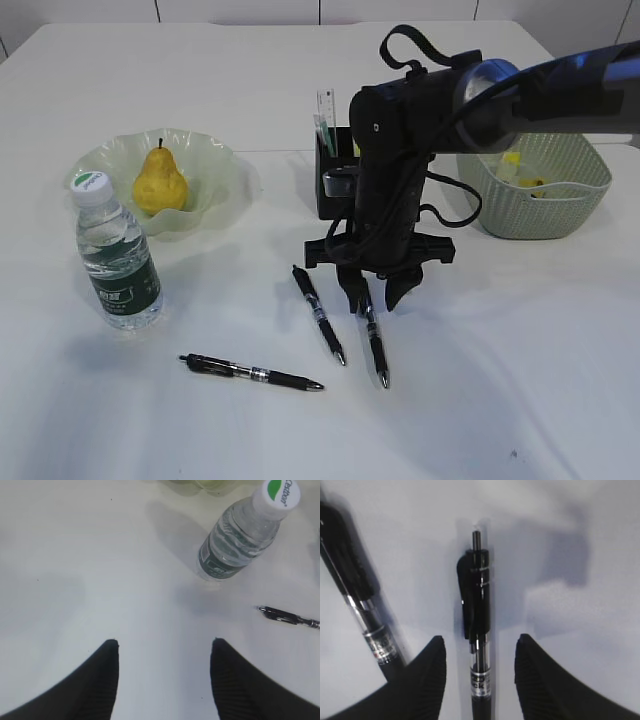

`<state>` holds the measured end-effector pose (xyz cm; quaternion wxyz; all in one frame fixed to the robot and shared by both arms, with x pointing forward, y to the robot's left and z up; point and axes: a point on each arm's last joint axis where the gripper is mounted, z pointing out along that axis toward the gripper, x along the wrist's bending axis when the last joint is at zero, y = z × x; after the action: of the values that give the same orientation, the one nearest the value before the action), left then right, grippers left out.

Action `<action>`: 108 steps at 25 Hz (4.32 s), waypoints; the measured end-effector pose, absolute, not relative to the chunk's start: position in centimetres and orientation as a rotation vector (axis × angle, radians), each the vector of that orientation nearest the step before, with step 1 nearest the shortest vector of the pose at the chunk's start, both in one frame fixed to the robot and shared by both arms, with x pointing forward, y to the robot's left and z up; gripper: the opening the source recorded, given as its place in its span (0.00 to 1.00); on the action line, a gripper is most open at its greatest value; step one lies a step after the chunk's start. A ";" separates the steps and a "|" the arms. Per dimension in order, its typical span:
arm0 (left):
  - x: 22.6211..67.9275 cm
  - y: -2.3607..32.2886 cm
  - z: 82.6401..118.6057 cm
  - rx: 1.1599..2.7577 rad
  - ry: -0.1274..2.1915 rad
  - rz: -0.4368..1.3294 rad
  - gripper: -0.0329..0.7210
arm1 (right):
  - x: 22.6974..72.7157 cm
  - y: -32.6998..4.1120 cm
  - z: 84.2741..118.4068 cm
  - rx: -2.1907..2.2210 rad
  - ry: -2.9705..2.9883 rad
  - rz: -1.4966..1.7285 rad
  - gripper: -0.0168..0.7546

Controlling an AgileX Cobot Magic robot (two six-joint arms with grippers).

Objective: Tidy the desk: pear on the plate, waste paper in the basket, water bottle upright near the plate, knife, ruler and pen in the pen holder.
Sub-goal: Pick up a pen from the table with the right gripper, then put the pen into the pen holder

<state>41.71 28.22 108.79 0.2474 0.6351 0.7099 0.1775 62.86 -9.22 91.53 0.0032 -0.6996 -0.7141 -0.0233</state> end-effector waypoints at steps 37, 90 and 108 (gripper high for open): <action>41.9 28.2 109.0 1.711 1.913 0.505 0.58 | 62.9 -8.7 91.4 -2.212 -2.320 -0.072 0.46; 42.0 28.2 109.0 1.708 1.909 0.509 0.58 | 63.2 -8.7 90.0 -2.187 -2.349 -0.030 0.14; 42.0 28.2 109.0 1.710 1.912 0.506 0.58 | 64.2 -9.7 102.9 -2.164 -2.720 -0.779 0.14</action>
<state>41.96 28.19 108.97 0.2605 0.6315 0.7059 0.1870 64.20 -9.70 102.94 -0.2086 -0.5941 -0.7469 -0.2139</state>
